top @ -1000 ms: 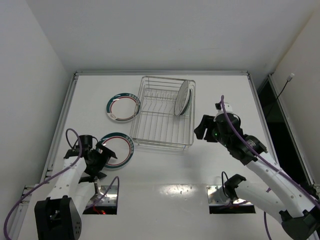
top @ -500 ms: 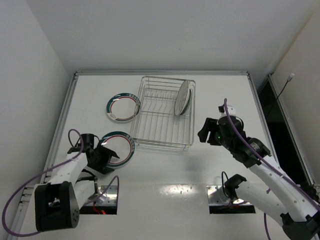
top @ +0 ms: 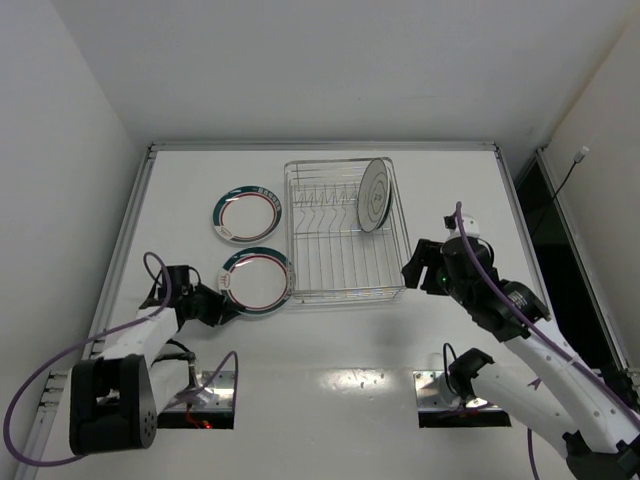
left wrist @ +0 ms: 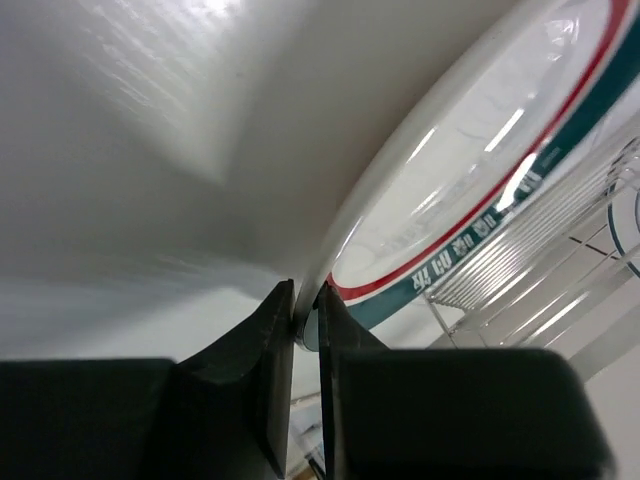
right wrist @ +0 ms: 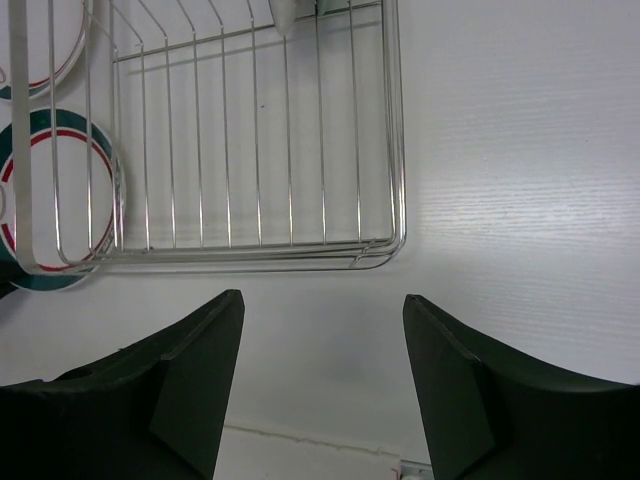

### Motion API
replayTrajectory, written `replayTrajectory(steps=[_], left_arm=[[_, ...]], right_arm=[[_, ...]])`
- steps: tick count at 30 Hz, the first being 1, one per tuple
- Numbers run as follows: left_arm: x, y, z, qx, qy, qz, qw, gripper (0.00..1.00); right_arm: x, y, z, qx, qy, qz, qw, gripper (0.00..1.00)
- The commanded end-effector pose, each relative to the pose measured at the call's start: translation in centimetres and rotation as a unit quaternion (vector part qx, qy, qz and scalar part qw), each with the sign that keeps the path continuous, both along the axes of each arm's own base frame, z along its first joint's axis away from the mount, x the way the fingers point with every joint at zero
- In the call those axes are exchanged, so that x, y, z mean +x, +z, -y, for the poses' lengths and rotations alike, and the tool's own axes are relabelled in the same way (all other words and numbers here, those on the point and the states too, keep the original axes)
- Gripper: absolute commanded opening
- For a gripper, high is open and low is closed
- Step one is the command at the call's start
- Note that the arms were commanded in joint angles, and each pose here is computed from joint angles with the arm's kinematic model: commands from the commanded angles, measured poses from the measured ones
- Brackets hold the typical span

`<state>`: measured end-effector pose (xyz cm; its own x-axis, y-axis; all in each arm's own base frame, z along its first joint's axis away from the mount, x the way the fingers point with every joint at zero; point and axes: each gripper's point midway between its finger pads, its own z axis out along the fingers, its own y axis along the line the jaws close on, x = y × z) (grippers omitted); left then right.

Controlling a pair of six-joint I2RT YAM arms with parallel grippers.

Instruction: Load the plates into the dish rack

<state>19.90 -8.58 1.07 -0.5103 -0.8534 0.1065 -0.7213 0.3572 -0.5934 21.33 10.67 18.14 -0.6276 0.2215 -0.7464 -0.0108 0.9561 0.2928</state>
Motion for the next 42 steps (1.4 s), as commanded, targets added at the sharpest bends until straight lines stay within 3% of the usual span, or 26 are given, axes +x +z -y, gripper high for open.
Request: replayTrajectory(steps=[1,5,10,16,22,27,33,42], left_arm=[[1.4,1.8,-2.7,0.081,0.026,0.024,0.996,0.00],[4.1,7.6,-3.7,0.107,0.045,0.105,0.988,0.00],[6.2,12.5,-5.0,0.145,0.048,0.152,0.976,0.00],[8.7,17.2,-4.7,0.141,0.035,0.204,0.968,0.00],[9.1,20.2,-1.7,0.088,-0.020,0.252,0.964,0.00],[8.4,21.3,2.6,0.018,-0.071,0.299,0.952,0.00],[7.7,22.6,5.8,-0.039,-0.107,0.327,0.938,0.00],[5.6,24.0,10.4,-0.096,-0.163,0.352,0.917,0.00]], right_arm=[[0.3,1.2,0.3,0.006,-0.009,0.018,1.000,0.62],[0.1,0.8,0.2,0.006,-0.005,0.013,1.000,0.62],[0.2,1.1,-0.5,0.022,0.005,0.015,1.000,0.62],[0.3,3.7,-3.6,0.093,0.062,0.048,0.993,0.63],[0.4,6.3,-7.9,0.193,0.131,0.069,0.970,0.65],[1.1,8.3,-12.3,0.299,0.186,0.068,0.934,0.65],[3.0,6.7,-15.0,0.334,0.199,0.030,0.921,0.71],[6.0,5.2,-17.8,0.347,0.208,0.003,0.915,0.71]])
